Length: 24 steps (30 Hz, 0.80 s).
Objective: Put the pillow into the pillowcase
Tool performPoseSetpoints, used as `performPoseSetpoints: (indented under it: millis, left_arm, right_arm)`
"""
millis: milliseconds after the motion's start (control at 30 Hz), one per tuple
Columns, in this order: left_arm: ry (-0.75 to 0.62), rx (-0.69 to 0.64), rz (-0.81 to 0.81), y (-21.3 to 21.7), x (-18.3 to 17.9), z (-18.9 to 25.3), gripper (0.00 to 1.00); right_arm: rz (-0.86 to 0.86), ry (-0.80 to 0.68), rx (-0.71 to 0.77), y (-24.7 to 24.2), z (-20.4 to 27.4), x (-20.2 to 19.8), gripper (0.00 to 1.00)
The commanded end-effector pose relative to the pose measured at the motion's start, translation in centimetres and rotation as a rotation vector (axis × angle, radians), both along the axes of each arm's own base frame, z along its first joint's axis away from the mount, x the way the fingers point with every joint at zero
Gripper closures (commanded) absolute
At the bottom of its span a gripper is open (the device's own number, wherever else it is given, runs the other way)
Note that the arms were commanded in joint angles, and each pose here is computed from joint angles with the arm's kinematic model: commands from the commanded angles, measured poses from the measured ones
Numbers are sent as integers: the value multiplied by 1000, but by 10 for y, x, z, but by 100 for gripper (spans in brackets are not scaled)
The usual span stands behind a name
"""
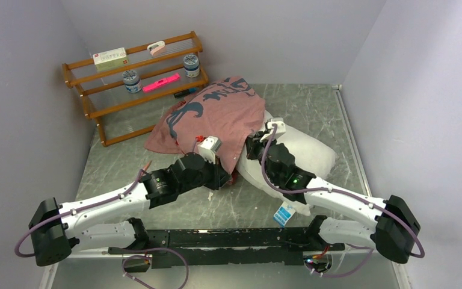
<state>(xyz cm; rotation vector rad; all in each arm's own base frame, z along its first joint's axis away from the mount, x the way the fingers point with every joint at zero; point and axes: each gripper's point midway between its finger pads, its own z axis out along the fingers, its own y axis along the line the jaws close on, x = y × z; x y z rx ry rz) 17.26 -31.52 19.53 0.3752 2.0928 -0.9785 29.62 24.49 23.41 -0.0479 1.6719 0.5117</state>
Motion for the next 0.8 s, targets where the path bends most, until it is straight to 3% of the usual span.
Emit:
performPoseSetpoints:
  millis: [0, 67, 100, 300, 500, 767]
  left_arm:
    - [-30, 43, 90, 12, 11, 1, 78]
    - [-58, 80, 108, 15, 18, 0, 48]
    - [-84, 95, 106, 15, 21, 2, 39]
    - [-161, 279, 187, 18, 53, -14, 14]
    - [-151, 403, 264, 18, 71, -56, 11]
    - [-156, 532, 456, 55, 84, -89, 14]
  right_arm:
    - [22, -137, 254, 1, 70, -7, 100]
    - [38, -135, 274, 2, 70, -11, 100]
    - [43, -134, 278, 2, 70, -11, 100]
    - [74, -138, 322, 9, 83, -13, 100]
    - [73, -139, 343, 11, 90, -12, 100]
    - [71, -140, 363, 9, 93, -14, 100]
